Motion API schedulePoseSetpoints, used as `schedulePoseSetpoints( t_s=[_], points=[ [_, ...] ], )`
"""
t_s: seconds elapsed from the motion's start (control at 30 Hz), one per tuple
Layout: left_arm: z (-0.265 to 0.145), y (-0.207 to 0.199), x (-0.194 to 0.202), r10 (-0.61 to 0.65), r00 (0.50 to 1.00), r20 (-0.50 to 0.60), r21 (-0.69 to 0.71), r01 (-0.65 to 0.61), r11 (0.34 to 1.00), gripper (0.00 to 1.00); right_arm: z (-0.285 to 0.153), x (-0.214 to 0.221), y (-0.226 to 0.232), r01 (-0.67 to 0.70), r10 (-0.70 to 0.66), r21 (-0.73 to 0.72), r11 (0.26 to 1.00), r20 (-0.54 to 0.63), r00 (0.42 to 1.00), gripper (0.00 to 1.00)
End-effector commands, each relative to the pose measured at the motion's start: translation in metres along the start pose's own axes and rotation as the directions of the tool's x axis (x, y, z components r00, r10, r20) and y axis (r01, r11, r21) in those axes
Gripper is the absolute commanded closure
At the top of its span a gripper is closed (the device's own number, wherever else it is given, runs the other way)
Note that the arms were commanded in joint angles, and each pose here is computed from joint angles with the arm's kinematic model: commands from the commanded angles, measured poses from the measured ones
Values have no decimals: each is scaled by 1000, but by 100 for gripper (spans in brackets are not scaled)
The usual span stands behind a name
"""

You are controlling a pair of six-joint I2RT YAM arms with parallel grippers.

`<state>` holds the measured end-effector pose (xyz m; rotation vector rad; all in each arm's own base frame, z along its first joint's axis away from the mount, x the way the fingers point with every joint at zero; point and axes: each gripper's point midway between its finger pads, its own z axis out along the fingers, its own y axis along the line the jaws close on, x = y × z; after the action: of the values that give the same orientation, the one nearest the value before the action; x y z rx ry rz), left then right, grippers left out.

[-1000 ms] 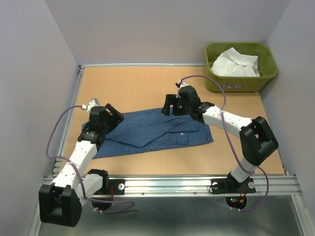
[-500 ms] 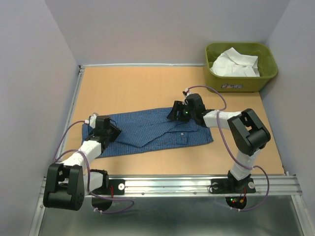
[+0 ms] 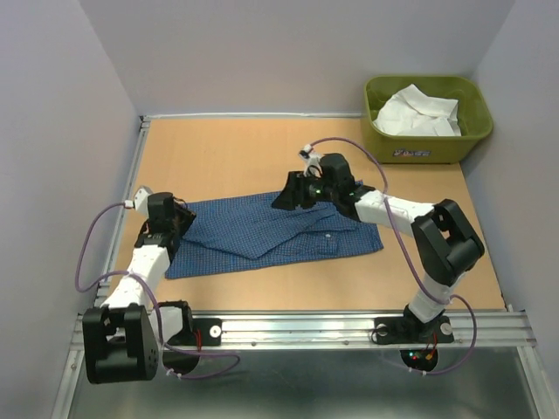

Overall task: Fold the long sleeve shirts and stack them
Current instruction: Fold the shirt

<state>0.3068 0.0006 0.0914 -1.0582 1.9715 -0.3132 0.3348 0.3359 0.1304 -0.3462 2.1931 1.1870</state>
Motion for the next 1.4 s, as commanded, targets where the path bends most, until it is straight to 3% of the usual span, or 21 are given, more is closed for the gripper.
schedulePoseSetpoints(
  t_s=[0.0,0.13,0.33,0.47,0.73,0.87,1.0,1.1,1.2,1.37],
  points=[
    [13,1,-5,32,999,-25,-39,-33,999,55,20,14,90,66,-102,-302,951,-107,989,30],
    [28,0,-6,25,999,-41,-50,-27,998,60,43,53,141,55,-170,-447,893,-221,960,30],
    [39,21,-13,1,1000,-26,-115,-4,993,65,72,113,153,10,-206,-488,873,-348,915,31],
    [50,44,-12,-49,998,-47,-171,40,984,68,90,150,120,-33,-176,-435,900,-431,885,32],
    [68,76,-8,-143,987,-78,-244,121,962,75,81,209,62,-52,-132,-319,946,-529,838,33],
    [74,77,-12,-174,980,-95,-240,147,960,76,71,215,57,-42,-136,-308,950,-535,834,33],
    [76,60,-29,-139,987,-85,-192,121,974,75,64,192,70,6,-172,-327,945,-481,860,33],
    [72,39,-48,-96,993,-75,-135,85,987,69,56,165,83,84,-224,-322,943,-429,875,32],
    [63,19,-66,-56,997,-57,-83,52,995,57,46,133,88,189,-280,-270,944,-356,891,29],
    [26,-5,-79,-14,1000,-12,-34,14,999,24,15,79,57,347,-337,-14,938,-278,899,23]
  ],
)
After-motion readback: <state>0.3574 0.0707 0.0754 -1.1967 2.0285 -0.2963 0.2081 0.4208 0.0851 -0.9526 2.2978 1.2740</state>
